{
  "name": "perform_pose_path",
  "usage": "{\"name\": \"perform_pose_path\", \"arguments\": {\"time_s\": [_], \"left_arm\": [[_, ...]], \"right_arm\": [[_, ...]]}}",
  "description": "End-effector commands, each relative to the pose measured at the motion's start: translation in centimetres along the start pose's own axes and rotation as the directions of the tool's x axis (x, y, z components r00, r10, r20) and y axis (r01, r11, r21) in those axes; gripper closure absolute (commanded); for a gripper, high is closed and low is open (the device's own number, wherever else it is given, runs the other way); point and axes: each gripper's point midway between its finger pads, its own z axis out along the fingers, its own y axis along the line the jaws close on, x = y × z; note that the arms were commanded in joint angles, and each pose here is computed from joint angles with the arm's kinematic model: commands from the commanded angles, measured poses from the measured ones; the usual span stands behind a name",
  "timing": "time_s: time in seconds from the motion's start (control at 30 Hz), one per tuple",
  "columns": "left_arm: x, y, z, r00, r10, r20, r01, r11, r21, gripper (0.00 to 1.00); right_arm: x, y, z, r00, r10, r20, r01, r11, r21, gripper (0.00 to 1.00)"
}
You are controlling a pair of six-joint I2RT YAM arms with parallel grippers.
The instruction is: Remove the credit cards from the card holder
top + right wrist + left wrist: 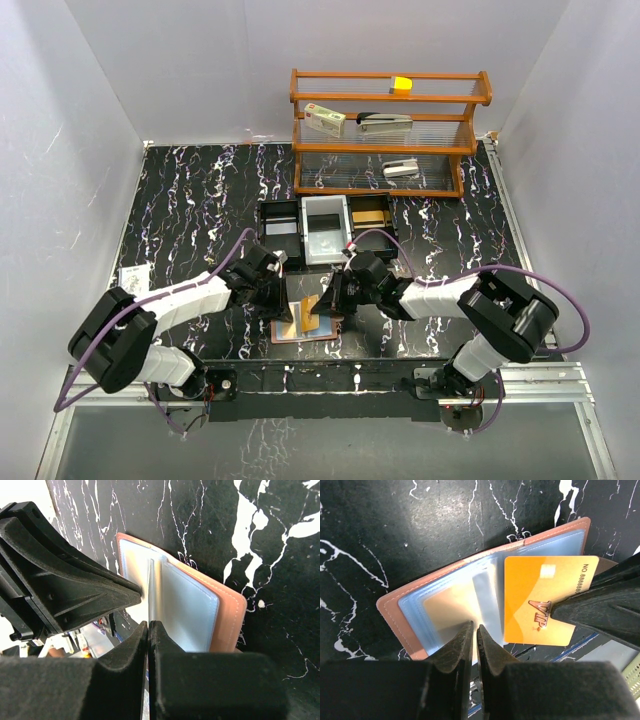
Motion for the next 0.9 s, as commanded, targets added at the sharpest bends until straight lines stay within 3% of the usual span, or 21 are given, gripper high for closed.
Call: {"name": "perform_pose_path", "arguments": {"time_s": [0.0, 0.23, 0.47, 0.7, 0.87], "left_arm": [[1.7, 2.8, -0.4, 0.999, -0.011, -0.034, 0.007, 0.993, -0.120, 0.92], [1.4, 2.4, -0.6, 1.000, -0.010, -0.016, 0.009, 0.994, -0.108, 0.87], [-0.4, 0.5, -1.7, 0.998, -0.010, 0.060, 0.013, 0.999, -0.044, 0.69], [-1.8, 0.0, -3.1, 0.993, 0.029, 0.111, -0.022, 0.998, -0.064, 0.59], [-2.6, 0.1, -4.5, 0.985, 0.036, 0.170, -0.022, 0.996, -0.084, 0.51]], "right_arm": [[-1.3, 1.6, -0.3, 0.997, -0.072, 0.037, 0.073, 0.997, -0.014, 1.00], [-1.2, 1.6, -1.0, 0.995, -0.094, 0.019, 0.094, 0.995, -0.018, 1.00], [-1.8, 3.5, -2.0, 0.981, -0.186, 0.060, 0.190, 0.979, -0.074, 1.00], [-3.2, 5.5, -3.6, 0.946, -0.283, 0.156, 0.300, 0.949, -0.099, 1.00], [-3.9, 7.5, -5.7, 0.887, -0.376, 0.266, 0.423, 0.894, -0.148, 1.00]]}}
